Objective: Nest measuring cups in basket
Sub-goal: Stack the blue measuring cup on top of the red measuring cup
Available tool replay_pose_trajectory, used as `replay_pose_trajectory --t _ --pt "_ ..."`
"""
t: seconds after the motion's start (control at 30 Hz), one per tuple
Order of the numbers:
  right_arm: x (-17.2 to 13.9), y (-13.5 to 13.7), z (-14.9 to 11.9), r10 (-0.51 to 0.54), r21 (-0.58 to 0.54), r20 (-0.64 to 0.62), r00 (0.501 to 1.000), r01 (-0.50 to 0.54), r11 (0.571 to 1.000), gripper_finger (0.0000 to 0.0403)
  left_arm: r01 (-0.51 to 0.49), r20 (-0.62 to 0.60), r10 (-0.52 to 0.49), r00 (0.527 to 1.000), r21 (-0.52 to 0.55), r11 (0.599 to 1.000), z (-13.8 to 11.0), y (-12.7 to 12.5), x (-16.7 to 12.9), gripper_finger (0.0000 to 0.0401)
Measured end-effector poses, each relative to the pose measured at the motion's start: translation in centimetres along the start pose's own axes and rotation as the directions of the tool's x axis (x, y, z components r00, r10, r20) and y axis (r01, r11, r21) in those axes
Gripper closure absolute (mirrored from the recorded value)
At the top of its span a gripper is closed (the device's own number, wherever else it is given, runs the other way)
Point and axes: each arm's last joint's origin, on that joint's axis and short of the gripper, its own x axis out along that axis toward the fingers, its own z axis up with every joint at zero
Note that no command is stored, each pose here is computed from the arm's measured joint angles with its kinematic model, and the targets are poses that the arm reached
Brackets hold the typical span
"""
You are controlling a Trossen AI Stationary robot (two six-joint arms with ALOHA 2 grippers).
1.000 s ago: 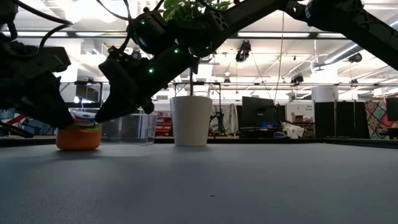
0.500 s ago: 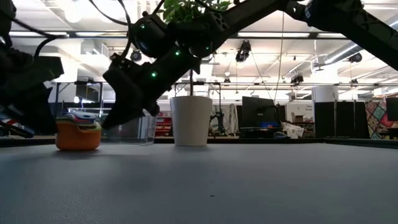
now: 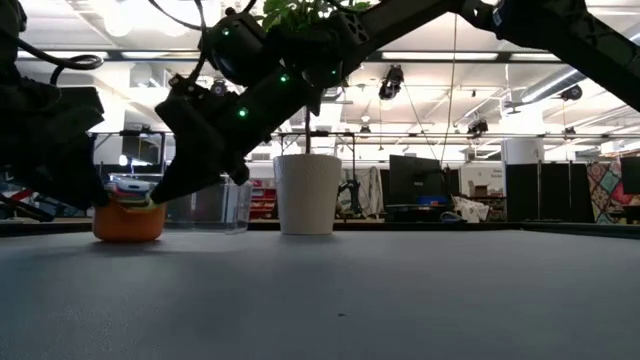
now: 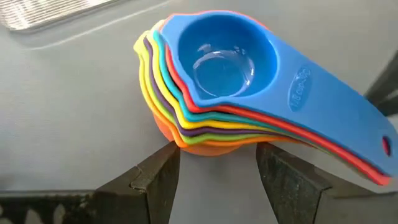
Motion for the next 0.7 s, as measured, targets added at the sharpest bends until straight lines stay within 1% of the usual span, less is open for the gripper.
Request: replay_pose_trajectory --t 0.07,0.17,0.23,0.33,0.4,0.53,0.7 --pt "0.0 0.5 0.2 0.014 -0.006 0.021 1.000 -0.013 1.000 0.0394 0.003 -0.001 -0.003 1.000 0.004 1.000 0.0 -0.1 -0.1 0.0206" --pt "0.1 0.9 0.6 0.064 -0.002 0.062 0.996 -0.064 0.998 0.0394 0.009 -0.008 -0.009 1.000 0.021 1.000 0.2 -0.3 -0.3 0.0206" --pt "0.1 1.2 0.7 0.091 -0.003 0.075 0.993 -0.091 0.996 0.0394 0.012 -0.043 -0.010 0.999 0.051 0.999 0.3 -0.6 -0.6 0.0206" --pt "0.1 1.1 0.6 0.090 -0.003 0.058 0.994 -0.090 0.996 0.0394 0.018 -0.123 -0.008 0.992 0.078 0.997 0.7 -1.1 -1.5 0.0206" --pt "0.0 1.1 0.5 0.088 -0.002 0.043 0.995 -0.088 0.996 0.0394 0.019 -0.139 -0.007 0.990 0.083 0.996 1.0 -1.3 -1.9 0.0206" --pt "-0.5 0.8 0.7 0.069 -0.003 0.026 0.997 -0.068 0.998 0.0394 0.013 -0.143 -0.001 0.990 0.084 0.996 1.2 -1.5 -2.3 0.0206" --pt "-1.2 0.6 0.8 -0.045 -0.025 -0.014 0.999 0.044 0.999 0.0394 -0.007 -0.162 0.015 0.987 0.052 0.999 1.0 -1.4 -2.2 0.0206"
